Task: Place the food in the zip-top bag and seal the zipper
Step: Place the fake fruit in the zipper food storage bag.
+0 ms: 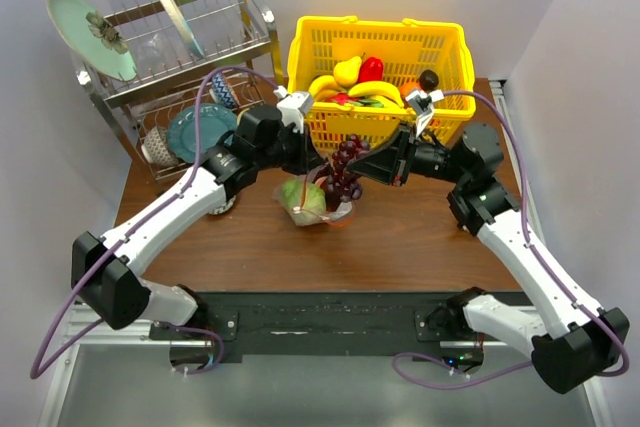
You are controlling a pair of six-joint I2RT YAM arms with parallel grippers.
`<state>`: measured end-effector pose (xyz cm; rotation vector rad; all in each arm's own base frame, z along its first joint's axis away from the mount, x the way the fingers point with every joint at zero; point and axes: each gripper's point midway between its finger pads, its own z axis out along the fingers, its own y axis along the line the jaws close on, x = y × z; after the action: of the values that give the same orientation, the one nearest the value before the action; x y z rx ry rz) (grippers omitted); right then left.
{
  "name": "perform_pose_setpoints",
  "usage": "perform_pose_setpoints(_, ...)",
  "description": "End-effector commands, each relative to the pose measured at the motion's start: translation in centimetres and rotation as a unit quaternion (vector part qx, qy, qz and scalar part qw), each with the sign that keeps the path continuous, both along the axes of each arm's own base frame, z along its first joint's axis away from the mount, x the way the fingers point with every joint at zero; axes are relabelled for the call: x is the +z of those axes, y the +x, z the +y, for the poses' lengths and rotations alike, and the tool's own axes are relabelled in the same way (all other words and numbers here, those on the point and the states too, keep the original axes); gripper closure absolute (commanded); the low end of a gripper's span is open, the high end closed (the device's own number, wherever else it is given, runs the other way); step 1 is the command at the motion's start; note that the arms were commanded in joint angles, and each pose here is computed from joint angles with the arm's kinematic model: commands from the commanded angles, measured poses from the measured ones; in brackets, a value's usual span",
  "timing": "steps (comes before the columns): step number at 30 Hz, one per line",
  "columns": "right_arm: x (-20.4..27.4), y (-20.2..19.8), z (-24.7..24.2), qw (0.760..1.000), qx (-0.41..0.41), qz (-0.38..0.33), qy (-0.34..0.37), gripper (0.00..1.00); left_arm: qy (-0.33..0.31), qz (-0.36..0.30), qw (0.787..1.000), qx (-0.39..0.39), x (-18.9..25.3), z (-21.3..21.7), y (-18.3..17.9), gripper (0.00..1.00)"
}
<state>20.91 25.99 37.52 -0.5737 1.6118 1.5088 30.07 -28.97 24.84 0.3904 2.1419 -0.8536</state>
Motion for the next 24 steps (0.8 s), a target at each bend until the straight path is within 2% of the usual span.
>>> perform_pose_setpoints(1, 2.2, -0.6, 0.8, 0.998, 0.025, -0.041, 0.043, 1.0, -0.047, -0.058, 0.997, -0.008, 5.5, -1.1, 1.1, 1.0)
perform_pose_setpoints(5, 0.1, 0.2, 2.2, 0.998, 0.028, -0.024, 0.043, 1.0, -0.059, -0.062, 0.996, -0.015, 7.0, -1.6, 1.2, 1.0)
perform_pose_setpoints(7, -2.6, 0.9, 3.3, 0.999, 0.029, -0.01, 0.03, 1.0, -0.066, -0.062, 0.996, -0.021, 7.6, -1.9, 1.1, 1.0)
perform_pose_setpoints(17, -11.5, 5.2, 3.4, 0.997, -0.058, 0.031, -0.03, 1.0, -0.101, -0.082, 0.991, -0.031, 12.4, -1.7, -0.2, 1.0)
perform_pose_setpoints(20, -12.5, 6.3, 3.6, 0.995, -0.079, 0.044, -0.049, 1.0, -0.11, -0.075, 0.99, -0.041, 12.4, -2.0, -0.6, 1.0)
perform_pose_setpoints(24, -11.2, 7.0, 4.7, 0.995, -0.086, 0.03, -0.043, 1.0, -0.12, -0.055, 0.99, -0.055, 11.3, -2.7, -0.9, 1.0)
